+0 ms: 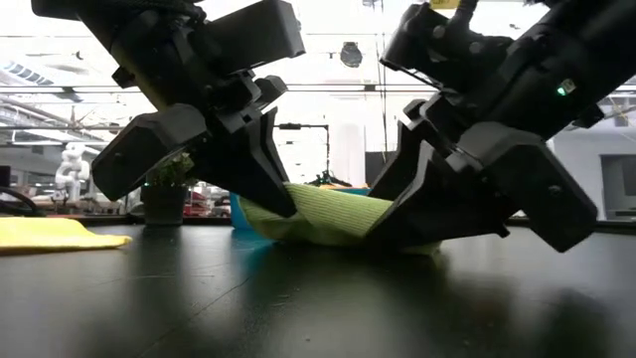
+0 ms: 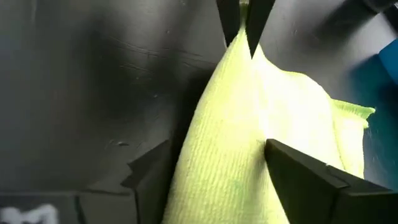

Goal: Fold microfiber towels
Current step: Put the green microfiber towel into the blue bin

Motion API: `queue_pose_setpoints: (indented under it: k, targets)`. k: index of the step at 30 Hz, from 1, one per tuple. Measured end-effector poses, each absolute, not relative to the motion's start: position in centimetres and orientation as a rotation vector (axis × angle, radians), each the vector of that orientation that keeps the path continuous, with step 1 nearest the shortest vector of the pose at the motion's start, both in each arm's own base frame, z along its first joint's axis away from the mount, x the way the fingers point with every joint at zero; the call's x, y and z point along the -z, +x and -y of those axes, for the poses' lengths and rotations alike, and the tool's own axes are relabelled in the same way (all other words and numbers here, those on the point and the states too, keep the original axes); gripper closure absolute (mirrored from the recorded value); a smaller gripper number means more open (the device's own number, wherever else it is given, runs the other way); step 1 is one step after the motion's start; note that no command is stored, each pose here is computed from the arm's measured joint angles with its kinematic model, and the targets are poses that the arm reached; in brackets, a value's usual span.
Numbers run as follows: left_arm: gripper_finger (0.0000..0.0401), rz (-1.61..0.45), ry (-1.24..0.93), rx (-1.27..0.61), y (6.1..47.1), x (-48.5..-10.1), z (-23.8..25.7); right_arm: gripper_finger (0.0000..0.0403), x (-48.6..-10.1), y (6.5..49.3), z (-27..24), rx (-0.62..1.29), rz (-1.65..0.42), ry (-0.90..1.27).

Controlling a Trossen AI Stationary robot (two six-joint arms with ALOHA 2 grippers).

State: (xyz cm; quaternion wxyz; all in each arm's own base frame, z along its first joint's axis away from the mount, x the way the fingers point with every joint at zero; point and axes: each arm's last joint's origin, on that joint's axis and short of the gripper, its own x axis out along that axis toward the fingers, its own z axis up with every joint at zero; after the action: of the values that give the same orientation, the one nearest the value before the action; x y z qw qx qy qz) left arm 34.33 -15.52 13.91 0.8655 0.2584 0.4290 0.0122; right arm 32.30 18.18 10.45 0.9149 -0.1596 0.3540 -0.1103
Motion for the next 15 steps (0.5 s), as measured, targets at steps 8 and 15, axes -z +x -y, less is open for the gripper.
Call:
queue_pose_setpoints:
  k: [8,15]
  targets:
    - [0.0388,-0.913,0.531,-0.033,34.22,-13.85,15.46,0.0254,-10.38,31.75,-18.85,0.218,-0.732,-0.356]
    - [0.0393,-0.936,0.527,-0.038,34.02,-13.74,15.37,0.0377,-10.59,31.65,-18.99,0.203,-0.728,-0.401]
